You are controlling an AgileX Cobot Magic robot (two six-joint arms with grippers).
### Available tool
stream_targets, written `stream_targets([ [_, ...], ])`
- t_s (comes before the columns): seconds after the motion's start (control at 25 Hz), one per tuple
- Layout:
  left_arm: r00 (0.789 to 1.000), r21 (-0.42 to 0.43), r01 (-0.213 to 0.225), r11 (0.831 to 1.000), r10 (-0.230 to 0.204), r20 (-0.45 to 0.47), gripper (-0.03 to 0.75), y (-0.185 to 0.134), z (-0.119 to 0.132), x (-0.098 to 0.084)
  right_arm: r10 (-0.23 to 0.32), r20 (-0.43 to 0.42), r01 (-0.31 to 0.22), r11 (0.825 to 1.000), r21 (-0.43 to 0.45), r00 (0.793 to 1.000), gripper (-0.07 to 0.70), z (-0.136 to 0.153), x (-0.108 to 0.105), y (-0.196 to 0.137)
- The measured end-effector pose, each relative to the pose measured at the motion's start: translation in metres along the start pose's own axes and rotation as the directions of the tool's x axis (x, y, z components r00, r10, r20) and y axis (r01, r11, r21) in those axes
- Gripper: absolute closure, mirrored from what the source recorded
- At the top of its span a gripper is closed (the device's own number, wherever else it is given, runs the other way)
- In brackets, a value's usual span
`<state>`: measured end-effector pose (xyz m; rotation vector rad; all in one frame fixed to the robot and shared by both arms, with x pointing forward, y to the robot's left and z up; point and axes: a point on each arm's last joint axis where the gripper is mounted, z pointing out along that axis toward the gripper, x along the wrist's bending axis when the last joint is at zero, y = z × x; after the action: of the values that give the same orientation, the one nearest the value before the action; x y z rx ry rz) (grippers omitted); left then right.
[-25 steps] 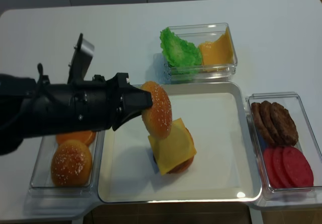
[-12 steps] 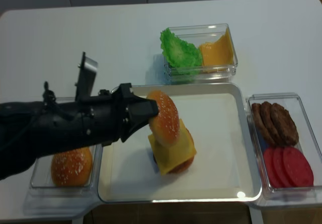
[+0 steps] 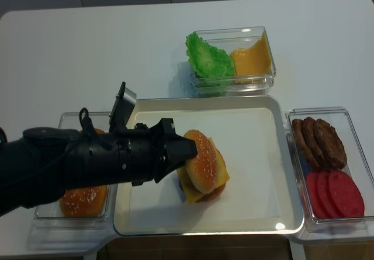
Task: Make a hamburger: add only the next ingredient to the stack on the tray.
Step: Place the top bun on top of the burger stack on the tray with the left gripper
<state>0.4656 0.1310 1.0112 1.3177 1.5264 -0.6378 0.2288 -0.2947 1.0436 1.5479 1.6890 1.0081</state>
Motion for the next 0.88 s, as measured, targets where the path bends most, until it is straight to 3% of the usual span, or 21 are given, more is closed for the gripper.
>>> stream_targets([
  [0.24,1.000,0.009,0.000,1.000,0.000,0.008,0.606,-0.001,0.000,0.000,0.000,0.000,0.000,1.000,0.000,1.000,0.162,0.000,0.000,0.000],
  [0.52,0.996,0.022,-0.051,0.998,0.050,0.073,0.614,0.005,0.000,-0.016,0.000,0.000,0.000,1.000,0.000,1.000,0.162,0.000,0.000,0.000],
  [0.88,0.999,0.039,-0.017,0.999,0.016,0.036,0.615,0.007,0.010,-0.003,0.000,0.000,0.000,1.000,0.000,1.000,0.162,0.000,0.000,0.000],
])
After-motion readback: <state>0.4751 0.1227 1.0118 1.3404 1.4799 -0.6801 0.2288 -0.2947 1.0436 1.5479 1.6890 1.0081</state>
